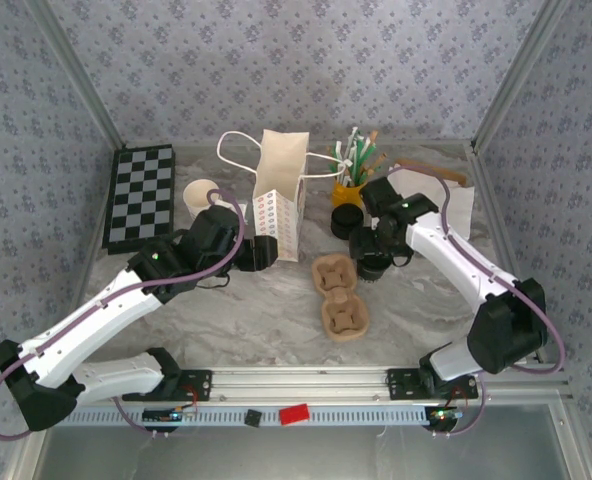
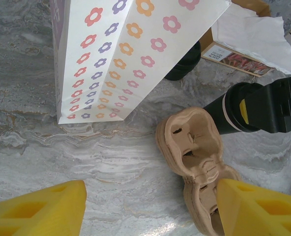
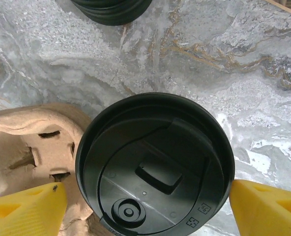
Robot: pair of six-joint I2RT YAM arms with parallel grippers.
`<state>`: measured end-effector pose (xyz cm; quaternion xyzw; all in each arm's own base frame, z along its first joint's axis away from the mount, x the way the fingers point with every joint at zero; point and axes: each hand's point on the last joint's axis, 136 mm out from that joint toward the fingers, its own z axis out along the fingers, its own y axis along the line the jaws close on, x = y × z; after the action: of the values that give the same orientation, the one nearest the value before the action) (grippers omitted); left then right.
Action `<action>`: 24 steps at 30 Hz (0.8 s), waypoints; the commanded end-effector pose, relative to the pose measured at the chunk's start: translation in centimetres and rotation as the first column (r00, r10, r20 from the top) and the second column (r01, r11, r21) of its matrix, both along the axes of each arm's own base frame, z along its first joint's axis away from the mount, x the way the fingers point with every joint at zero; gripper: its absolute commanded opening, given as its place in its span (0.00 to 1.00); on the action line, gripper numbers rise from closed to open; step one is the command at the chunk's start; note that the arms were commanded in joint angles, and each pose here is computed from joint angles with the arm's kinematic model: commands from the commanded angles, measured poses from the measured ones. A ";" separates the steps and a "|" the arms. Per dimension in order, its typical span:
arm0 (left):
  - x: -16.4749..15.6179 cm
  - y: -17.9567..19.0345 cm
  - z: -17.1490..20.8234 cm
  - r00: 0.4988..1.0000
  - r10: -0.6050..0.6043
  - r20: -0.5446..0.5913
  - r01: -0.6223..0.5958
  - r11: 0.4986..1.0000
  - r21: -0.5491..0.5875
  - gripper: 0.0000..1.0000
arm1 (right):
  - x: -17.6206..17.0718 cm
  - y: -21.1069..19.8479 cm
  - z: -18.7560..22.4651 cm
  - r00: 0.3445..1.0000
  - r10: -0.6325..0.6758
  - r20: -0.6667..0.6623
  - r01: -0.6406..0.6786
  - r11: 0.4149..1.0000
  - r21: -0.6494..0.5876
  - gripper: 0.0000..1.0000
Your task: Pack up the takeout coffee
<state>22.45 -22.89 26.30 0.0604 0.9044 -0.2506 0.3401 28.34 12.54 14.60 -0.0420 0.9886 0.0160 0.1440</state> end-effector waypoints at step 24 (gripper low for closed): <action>0.3 0.8 -0.1 1.000 0.020 0.013 -0.020 1.000 0.024 0.71 | -2.5 0.3 -4.6 0.973 0.031 -0.228 -0.035 0.999 -0.014 0.80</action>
<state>22.66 -22.66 26.32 0.0562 0.9044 -0.2464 0.3438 28.73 12.93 12.80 -0.0705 0.9919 0.0042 0.1059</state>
